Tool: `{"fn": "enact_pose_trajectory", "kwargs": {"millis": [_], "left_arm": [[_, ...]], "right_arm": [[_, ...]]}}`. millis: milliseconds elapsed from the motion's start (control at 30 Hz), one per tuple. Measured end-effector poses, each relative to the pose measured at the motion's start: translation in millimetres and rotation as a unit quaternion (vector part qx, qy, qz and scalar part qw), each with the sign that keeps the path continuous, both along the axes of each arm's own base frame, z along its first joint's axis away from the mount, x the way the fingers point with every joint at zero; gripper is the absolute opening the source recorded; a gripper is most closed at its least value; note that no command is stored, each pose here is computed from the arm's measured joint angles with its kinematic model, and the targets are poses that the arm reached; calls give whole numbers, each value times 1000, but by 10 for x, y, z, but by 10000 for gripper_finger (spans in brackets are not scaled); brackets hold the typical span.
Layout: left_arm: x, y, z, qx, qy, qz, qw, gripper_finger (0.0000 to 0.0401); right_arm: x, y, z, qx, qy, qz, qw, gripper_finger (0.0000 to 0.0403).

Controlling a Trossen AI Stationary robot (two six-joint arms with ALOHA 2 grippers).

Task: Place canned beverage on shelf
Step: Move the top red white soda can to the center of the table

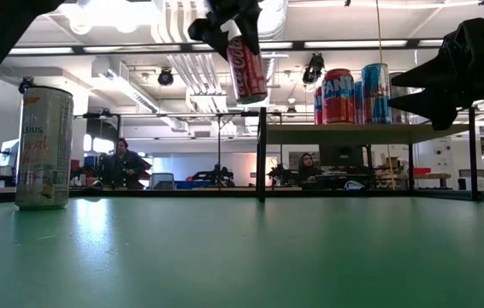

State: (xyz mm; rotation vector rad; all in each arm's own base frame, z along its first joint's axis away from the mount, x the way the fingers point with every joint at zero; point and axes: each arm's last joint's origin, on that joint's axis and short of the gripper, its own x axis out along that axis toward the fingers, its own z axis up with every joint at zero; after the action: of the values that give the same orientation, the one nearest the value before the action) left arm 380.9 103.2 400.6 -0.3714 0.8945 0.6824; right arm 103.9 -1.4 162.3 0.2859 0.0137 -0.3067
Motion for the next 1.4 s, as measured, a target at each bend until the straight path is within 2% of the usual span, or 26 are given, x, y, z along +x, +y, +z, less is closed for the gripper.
{"fn": "enact_pose_trajectory", "kwargs": {"millis": [233,467,733,900,1167,1400], "left_arm": [[56,-358,-91,-53,5,13,999,283],[351,-664,-403,-76,17,13,997,283],[742,-683,-805,-128,0,27,991,283],[896,-672,-1076,-150,1,76,986,283],[1033,-661,-1392,-171,10,132,976,284],[1100,-654,-1550,-193,-2,193,962,285]], "right_arm": [[0,0,0,0,0,0,1000,263],[0,0,0,0,0,0,1000,263],[0,0,0,0,0,0,1000,263],[0,0,0,0,0,0,1000,263],[2,0,-3,0,2,0,1000,263],[3,0,-3,0,2,0,1000,263]]}}
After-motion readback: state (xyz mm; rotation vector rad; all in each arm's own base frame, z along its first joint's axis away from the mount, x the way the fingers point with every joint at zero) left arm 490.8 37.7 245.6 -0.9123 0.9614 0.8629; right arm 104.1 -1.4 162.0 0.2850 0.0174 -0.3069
